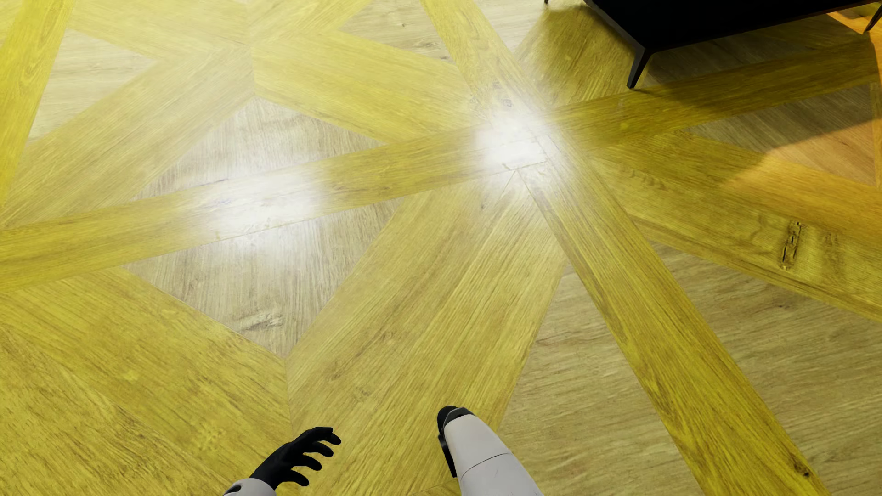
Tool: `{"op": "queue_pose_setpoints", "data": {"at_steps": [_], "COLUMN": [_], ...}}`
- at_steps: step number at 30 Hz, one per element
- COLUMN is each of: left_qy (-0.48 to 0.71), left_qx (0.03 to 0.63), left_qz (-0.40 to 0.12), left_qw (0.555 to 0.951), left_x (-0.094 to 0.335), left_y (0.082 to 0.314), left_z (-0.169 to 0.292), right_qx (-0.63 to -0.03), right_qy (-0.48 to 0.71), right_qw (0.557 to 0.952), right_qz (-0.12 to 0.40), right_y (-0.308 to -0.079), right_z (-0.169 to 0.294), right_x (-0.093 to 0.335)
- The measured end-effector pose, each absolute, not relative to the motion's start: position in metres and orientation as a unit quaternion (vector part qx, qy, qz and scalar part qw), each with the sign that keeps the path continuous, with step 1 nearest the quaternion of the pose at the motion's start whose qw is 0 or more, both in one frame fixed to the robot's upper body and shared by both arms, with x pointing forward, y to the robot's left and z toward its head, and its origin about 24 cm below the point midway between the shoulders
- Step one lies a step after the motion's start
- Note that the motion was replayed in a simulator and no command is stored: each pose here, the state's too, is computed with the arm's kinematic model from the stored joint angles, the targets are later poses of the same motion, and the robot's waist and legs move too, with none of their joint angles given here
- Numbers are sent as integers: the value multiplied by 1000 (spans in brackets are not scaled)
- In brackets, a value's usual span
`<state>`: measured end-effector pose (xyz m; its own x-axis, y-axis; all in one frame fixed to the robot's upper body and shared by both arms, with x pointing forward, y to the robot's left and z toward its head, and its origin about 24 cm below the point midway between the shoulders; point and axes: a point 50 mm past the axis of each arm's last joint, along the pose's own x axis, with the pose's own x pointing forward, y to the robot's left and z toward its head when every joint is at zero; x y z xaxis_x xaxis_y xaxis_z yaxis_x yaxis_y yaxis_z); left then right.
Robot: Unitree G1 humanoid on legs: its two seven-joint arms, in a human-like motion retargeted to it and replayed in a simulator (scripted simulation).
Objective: Walk to the dark shelves
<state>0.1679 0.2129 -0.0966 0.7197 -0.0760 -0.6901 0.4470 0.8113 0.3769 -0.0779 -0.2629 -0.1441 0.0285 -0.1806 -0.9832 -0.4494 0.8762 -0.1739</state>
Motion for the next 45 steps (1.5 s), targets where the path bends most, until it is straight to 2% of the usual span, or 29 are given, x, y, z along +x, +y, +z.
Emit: {"op": "queue_pose_setpoints", "data": {"at_steps": [2, 3, 5, 8, 9, 10, 13, 15, 17, 19, 22, 24, 27, 29, 31, 33, 34, 35, 36, 38, 40, 41, 43, 45], "left_qy": [406, 433, 475, 572, 595, 610, 647, 671, 697, 683, 603, 519, 369, 284, 262, 308, 349, 387, 440, 529, 605, 633, 671, 691], "left_qx": [263, 266, 268, 229, 228, 234, 233, 234, 226, 238, 239, 235, 236, 247, 248, 231, 226, 228, 234, 222, 241, 239, 236, 232], "left_qz": [-176, -191, -216, -208, -221, -244, -262, -260, -248, -256, -221, -181, -123, -94, -69, -69, -87, -117, -149, -162, -223, -235, -257, -265], "left_qw": [857, 840, 809, 760, 738, 716, 677, 653, 633, 642, 728, 801, 890, 922, 930, 920, 905, 886, 854, 803, 725, 698, 654, 632], "left_x": [134, 116, 82, 5, -19, -39, -81, -101, -119, -101, -23, 46, 145, 186, 194, 173, 153, 135, 109, 49, -18, -45, -88, -113], "left_y": [203, 202, 199, 199, 199, 199, 205, 211, 213, 211, 206, 207, 215, 224, 235, 232, 225, 215, 207, 205, 203, 203, 204, 206], "left_z": [-122, -131, -144, -158, -158, -157, -150, -146, -144, -151, -158, -148, -104, -68, -56, -76, -94, -111, -130, -152, -162, -161, -155, -149], "right_qx": [-236, -232, -220, -193, -194, -199, -222, -227, -218, -202, -200, -201, -194, -186, -188, -196, -201, -200, -196, -180, -178, -177, -187, -194], "right_qy": [695, 686, 648, 532, 488, 441, 313, 282, 316, 406, 542, 625, 704, 732, 754, 765, 759, 741, 706, 616, 502, 442, 337, 279], "right_qw": [672, 682, 720, 819, 846, 871, 921, 932, 923, 890, 810, 744, 673, 649, 625, 609, 615, 636, 674, 762, 841, 875, 920, 939], "right_qz": [100, 100, 113, 94, 92, 87, 64, 33, 26, 40, 102, 126, 120, 90, 76, 73, 79, 83, 91, 88, 91, 85, 71, 46], "right_y": [-266, -261, -241, -223, -221, -222, -231, -245, -247, -240, -222, -222, -233, -244, -253, -260, -259, -255, -245, -227, -214, -212, -214, -224], "right_z": [-146, -150, -158, -146, -136, -124, -79, -63, -76, -111, -150, -159, -149, -140, -133, -131, -135, -141, -149, -154, -139, -124, -91, -67], "right_x": [-75, -65, -32, 42, 68, 97, 170, 188, 173, 129, 43, -23, -96, -122, -141, -145, -136, -120, -91, -23, 52, 87, 144, 172]}}
